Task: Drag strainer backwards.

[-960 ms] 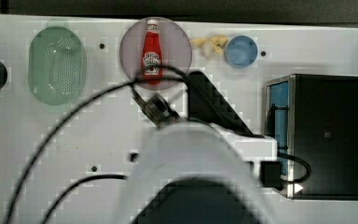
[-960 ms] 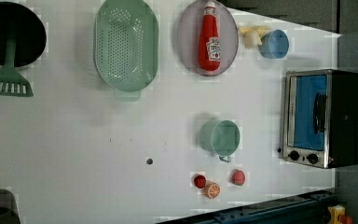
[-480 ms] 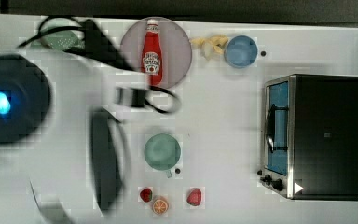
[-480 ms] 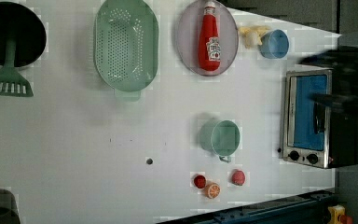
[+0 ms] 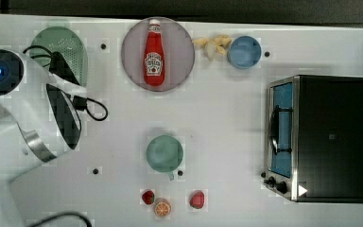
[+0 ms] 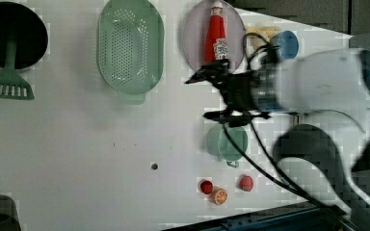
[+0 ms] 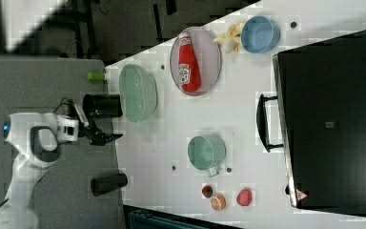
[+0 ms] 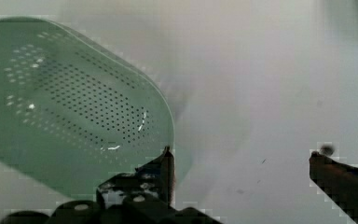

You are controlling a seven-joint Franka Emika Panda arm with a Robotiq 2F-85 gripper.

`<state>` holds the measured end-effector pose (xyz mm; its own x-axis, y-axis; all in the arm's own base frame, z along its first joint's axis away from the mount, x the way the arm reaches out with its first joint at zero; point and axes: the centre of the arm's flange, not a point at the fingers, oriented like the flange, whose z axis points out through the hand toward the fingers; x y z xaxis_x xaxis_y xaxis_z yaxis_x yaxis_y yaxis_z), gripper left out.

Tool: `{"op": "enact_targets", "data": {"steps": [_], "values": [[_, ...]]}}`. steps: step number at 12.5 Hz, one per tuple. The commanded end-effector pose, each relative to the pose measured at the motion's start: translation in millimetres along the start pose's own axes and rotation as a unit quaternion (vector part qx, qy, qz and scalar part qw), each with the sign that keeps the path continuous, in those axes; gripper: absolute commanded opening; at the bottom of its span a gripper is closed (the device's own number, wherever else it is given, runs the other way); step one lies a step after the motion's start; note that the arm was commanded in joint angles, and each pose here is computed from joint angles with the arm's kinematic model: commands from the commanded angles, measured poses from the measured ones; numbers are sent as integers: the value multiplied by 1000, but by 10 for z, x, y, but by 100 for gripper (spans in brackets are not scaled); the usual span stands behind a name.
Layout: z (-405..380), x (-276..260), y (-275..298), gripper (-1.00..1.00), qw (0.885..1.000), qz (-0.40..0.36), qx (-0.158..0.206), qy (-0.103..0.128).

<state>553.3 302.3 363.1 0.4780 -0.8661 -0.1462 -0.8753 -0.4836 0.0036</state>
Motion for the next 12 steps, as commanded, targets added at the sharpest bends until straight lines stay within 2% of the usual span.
{"op": "enact_targets", "data": {"steps": [1, 5, 7, 9, 12], "values": [[-185, -175, -300, 100, 990, 131, 55, -16], [487, -275, -722, 100, 969, 235, 48, -59], [759, -299, -887, 100, 965, 250, 41, -66], [968, -303, -1014, 100, 965, 251, 40, -62], [1298, -294, -1105, 100, 967, 250, 36, -38]]}}
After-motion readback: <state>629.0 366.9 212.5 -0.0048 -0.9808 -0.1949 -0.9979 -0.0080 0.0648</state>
